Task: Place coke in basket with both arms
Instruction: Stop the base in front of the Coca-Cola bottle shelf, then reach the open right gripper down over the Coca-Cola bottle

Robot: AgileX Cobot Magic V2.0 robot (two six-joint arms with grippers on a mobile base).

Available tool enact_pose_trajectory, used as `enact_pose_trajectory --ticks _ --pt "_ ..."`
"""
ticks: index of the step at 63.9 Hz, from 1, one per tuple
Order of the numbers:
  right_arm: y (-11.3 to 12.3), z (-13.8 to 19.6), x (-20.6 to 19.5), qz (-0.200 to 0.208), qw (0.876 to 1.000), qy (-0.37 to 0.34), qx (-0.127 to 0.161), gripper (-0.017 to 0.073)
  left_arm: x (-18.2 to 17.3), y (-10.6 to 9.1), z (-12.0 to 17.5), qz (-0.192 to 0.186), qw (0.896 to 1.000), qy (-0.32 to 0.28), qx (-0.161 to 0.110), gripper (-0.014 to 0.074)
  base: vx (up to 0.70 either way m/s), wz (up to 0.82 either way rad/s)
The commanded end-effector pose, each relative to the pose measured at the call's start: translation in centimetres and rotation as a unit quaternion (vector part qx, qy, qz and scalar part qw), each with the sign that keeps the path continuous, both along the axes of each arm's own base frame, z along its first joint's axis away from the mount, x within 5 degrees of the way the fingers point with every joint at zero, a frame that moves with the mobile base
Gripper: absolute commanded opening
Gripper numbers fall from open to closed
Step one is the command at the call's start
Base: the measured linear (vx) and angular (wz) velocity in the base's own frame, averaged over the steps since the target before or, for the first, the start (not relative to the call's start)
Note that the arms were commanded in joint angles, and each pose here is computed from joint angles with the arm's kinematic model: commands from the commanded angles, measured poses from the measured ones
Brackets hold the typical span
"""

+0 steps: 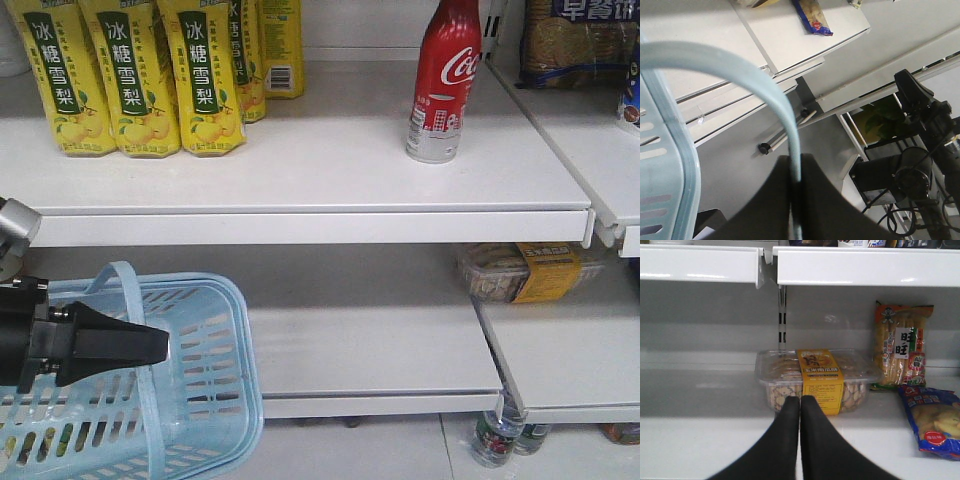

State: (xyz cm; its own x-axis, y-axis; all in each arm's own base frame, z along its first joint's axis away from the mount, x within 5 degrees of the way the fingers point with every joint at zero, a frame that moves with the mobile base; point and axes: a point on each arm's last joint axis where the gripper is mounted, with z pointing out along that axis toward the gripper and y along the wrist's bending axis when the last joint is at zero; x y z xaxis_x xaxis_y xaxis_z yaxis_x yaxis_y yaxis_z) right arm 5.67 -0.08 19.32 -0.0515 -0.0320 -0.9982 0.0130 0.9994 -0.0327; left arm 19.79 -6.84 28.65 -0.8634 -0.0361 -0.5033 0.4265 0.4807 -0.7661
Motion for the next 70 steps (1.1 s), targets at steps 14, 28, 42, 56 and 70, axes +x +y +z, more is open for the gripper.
enact_pose_trajectory --ticks 14,28,42,56,70 --pt "0.0 3.1 -0.4 0.002 0.989 -0.102 0.107 -0.0002 -0.1 -0.3 1.9 -0.002 0.999 -0.033 -0.037 -0.0006 0.0 0.0" --pt "0.5 9.5 -1.0 0.021 0.994 -0.013 0.102 -0.0002 -0.1 -0.3 1.9 -0.002 0.999 -0.033 -0.037 -0.0006 0.0 0.0" --pt "1.0 13.9 0.4 0.051 0.992 0.107 0.036 0.0 -0.1 -0.3 1.9 -0.002 0.999 -0.033 -0.037 -0.0006 0.0 0.0" --pt "2.0 16.7 3.0 0.118 0.985 0.125 -0.001 0.013 -0.1 -0.3 1.9 -0.002 0.999 -0.033 -0.037 -0.0006 0.0 0.0" --pt "2.9 18.4 6.0 0.175 0.979 0.1 -0.019 0.0461 -0.1 -0.3 1.9 -0.002 0.999 -0.033 -0.037 -0.0006 0.0 0.0"
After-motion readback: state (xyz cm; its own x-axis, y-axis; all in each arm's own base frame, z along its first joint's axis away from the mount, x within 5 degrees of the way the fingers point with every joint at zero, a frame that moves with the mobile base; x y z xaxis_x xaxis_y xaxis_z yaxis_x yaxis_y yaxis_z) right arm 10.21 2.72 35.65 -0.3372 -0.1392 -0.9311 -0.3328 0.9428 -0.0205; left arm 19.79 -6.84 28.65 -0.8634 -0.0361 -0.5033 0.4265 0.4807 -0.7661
